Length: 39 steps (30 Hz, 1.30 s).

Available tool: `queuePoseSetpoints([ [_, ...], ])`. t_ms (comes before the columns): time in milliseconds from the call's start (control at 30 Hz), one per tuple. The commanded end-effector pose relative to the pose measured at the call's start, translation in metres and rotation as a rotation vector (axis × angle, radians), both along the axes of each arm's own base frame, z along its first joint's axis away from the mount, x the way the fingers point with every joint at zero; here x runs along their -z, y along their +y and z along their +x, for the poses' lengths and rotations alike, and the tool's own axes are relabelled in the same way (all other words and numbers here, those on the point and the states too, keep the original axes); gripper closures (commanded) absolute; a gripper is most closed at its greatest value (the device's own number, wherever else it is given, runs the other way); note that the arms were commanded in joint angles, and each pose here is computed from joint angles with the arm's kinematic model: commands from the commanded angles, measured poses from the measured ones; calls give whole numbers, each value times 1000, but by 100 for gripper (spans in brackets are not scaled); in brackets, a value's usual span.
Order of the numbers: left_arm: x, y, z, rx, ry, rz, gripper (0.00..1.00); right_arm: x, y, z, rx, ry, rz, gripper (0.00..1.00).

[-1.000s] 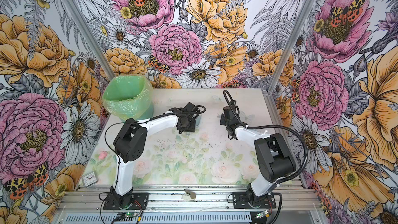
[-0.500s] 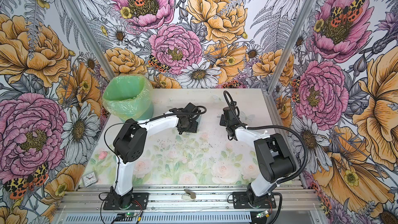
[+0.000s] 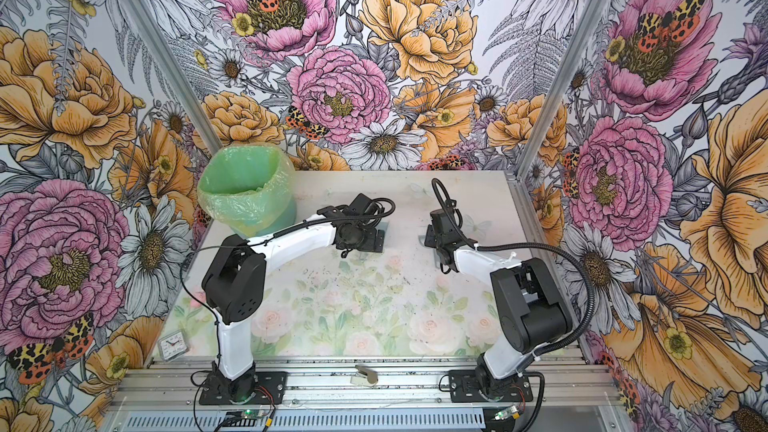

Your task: Sweep away the paper scraps from the table

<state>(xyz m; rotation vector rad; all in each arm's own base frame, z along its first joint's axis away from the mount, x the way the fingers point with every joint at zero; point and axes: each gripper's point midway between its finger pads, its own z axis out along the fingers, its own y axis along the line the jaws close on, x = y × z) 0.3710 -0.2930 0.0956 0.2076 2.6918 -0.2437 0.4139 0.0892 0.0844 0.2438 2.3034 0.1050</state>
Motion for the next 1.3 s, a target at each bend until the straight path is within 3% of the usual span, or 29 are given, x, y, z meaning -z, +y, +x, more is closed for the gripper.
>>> queuePoseSetpoints([
  [0,-25,1,-2,14,-71,-9,1,-13,4,-4,-2,-16,30,65],
  [167,-44,-4,-9,65,-125,2,1,-23,2,-6,-3,-27,28,63],
  [367,-100,-10,-20,136,-311,54,1,-52,1,-6,-23,-65,0,62],
  [567,-136,4,-28,131,-446,124,1,-84,-1,-8,-57,-137,-23,55],
  [733,-157,17,-38,134,-514,96,1,-106,-4,-14,-66,-178,-32,54],
  [1033,-197,78,-65,77,-653,128,1,-126,-17,-22,-61,-201,-95,51],
  [1267,-233,175,-95,-91,-782,84,1,-132,-40,-14,-29,-210,-153,49],
])
